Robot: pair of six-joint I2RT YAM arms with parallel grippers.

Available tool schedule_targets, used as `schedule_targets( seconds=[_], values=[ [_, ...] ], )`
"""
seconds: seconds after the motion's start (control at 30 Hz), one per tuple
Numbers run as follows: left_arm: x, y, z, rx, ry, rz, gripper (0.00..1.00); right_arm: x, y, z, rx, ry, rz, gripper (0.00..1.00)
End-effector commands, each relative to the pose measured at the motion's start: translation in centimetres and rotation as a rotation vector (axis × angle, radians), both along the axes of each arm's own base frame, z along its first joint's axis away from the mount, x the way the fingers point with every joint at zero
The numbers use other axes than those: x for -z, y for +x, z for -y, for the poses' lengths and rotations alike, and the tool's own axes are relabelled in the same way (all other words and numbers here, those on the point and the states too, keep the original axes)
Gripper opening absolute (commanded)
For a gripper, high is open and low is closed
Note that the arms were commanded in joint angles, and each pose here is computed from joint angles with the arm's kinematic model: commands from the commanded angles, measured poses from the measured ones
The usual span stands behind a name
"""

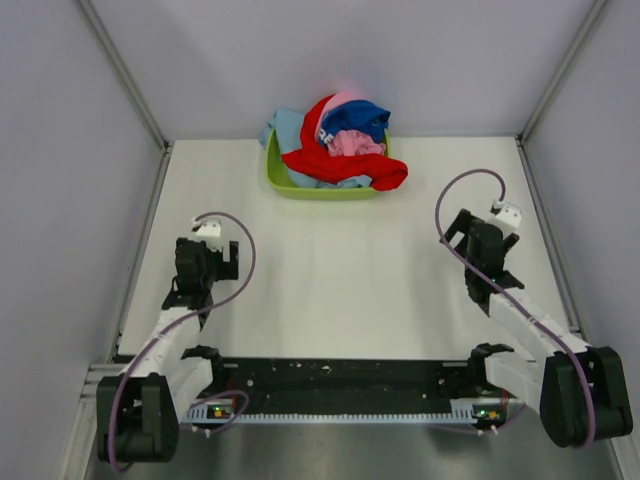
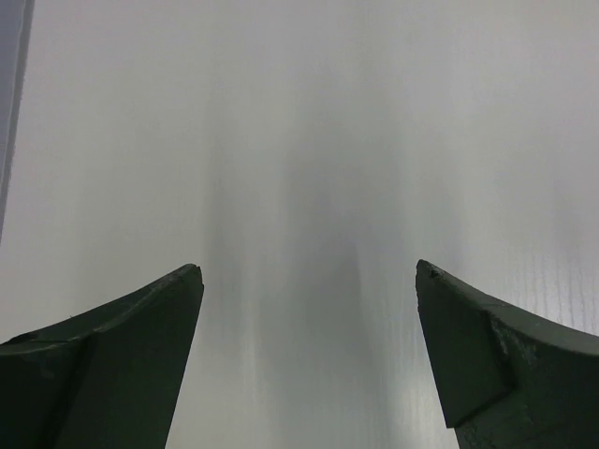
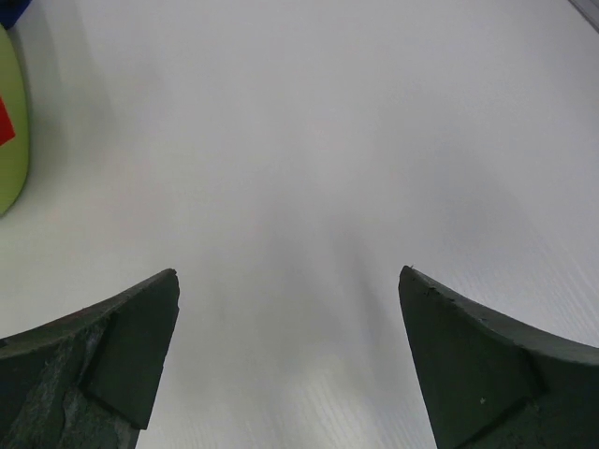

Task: Fold and stack the t-shirts
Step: Grab crumpled tshirt from bin with the right arm

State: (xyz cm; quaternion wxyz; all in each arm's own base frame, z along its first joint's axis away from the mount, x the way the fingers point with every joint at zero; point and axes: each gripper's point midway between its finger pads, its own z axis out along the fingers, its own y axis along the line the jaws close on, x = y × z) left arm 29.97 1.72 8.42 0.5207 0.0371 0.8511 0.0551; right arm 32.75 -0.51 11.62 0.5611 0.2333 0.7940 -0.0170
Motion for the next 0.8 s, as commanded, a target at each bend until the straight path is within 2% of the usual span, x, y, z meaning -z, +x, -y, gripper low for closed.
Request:
schedule_targets(
  seconds=[0.0,0.1,0.17,0.27,0.37,0.47,0.6,0.7,0.77],
  values=[
    [-4.7,1.9,-1.5,-0.065,0.042,0.084,0.99,-3.3,2.0,-2.7,-0.142,0.041,0.075,0.98],
    [-6.9,2.7,-1.9,-0.003,0.158,0.054,0.99,-8.5,4.5,-5.9,-0.326,0.046,0.113,0.98],
    [-8.2,3.3,-1.5,0.051,0.185,0.007,0.99,-12.3,7.0,-8.6,-0.455,0.063,0.138,0.98],
    [-10.1,4.6,-0.3,0.112,0.144,-0.036,0.98,-15.2,10.4,-13.3,-0.691,0.127,0.111,0.93],
    [-10.9,5.3,2.5,0.241,0.049,-0.061,0.98,-17.1,15.6,-15.9,-0.78,0.168,0.114,0.81],
    [-10.1,5.7,3.7,0.306,0.006,-0.116,0.98,-19.2,21.5,-17.5,-0.779,0.243,0.169,0.78],
    [-8.7,6.5,3.0,0.274,0.025,-0.181,0.98,-16.3,29.6,-18.1,-0.635,0.405,0.175,0.81],
    [-8.2,6.8,2.8,0.267,0.028,-0.194,0.98,-13.8,33.8,-17.1,-0.479,0.484,0.193,0.82],
    [-8.0,6.8,3.0,0.277,0.024,-0.202,0.98,-13.0,35.8,-17.4,-0.453,0.541,0.255,0.82]
  ],
)
